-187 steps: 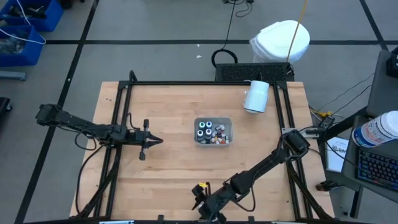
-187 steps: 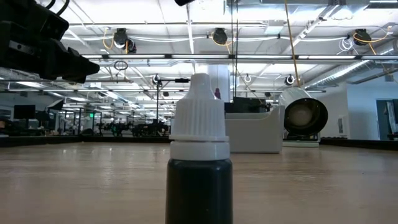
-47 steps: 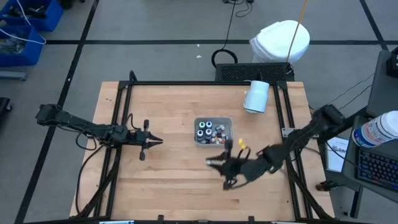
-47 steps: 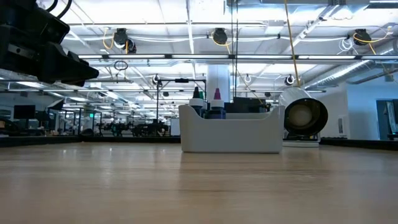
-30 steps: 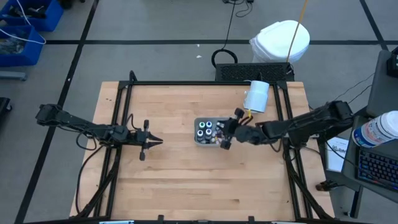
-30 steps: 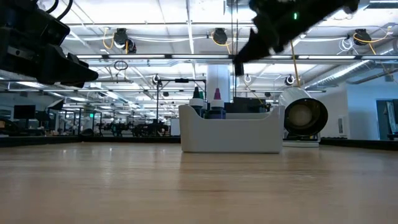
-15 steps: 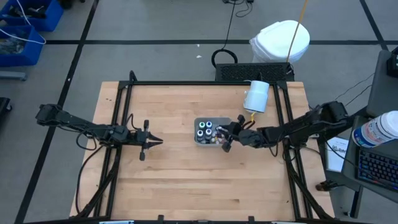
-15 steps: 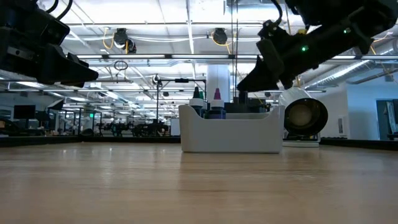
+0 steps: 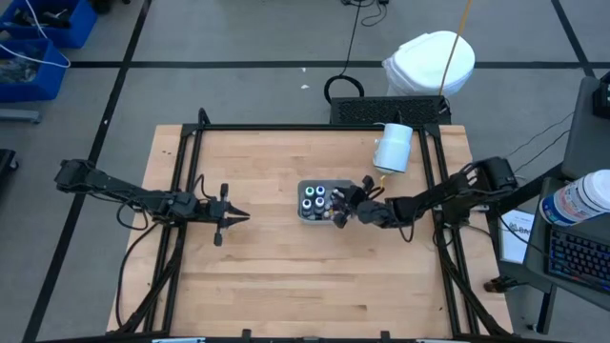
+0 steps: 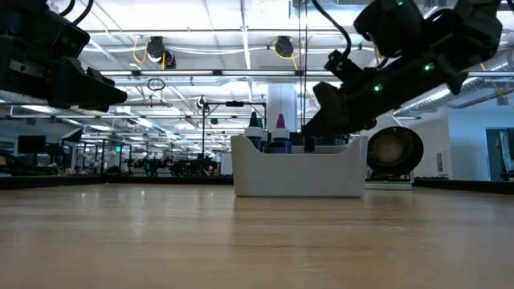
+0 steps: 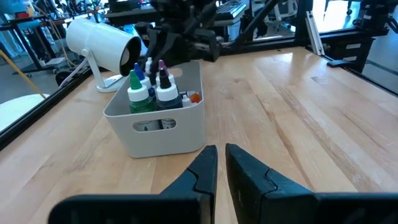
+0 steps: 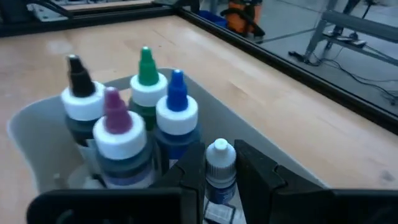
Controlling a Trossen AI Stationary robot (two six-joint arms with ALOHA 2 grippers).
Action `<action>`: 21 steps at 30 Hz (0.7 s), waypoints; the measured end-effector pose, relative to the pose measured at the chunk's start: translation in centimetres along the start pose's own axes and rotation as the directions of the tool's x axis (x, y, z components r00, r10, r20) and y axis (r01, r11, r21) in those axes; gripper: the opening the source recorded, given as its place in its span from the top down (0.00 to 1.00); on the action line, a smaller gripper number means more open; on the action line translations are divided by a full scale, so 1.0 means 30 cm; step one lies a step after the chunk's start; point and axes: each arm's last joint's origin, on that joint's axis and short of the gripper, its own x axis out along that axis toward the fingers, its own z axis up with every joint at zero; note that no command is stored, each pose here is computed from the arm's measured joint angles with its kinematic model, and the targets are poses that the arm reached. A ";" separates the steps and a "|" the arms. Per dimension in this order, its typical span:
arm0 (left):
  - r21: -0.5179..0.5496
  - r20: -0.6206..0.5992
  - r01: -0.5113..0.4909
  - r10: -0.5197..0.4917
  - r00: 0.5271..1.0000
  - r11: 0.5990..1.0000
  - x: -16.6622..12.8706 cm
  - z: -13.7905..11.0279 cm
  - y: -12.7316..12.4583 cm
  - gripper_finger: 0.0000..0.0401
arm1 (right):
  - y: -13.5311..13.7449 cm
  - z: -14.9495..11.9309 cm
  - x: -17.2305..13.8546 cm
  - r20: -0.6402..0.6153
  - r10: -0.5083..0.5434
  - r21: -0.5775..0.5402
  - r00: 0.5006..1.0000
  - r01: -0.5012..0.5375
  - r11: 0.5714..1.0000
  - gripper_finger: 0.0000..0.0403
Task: Pick & Place food coloring
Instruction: Put the small blue food coloring bottle into the gray bin
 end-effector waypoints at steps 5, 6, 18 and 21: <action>0.001 0.001 0.000 0.000 1.000 1.000 0.000 0.000 0.000 0.90 | -0.013 -0.020 0.040 -0.017 0.006 -0.001 1.000 -0.006 1.000 0.86; 0.001 0.000 0.000 0.000 1.000 1.000 0.000 0.000 0.000 0.90 | -0.017 -0.026 0.047 -0.024 -0.003 -0.006 1.000 0.003 1.000 0.86; 0.002 0.000 0.000 0.000 1.000 1.000 0.000 0.000 0.000 0.90 | -0.024 -0.059 0.095 -0.022 -0.004 0.024 1.000 0.004 1.000 0.86; 0.002 0.001 0.000 0.000 1.000 1.000 0.000 0.000 0.000 0.90 | -0.020 -0.062 0.099 -0.020 0.004 0.025 1.000 -0.003 1.000 0.86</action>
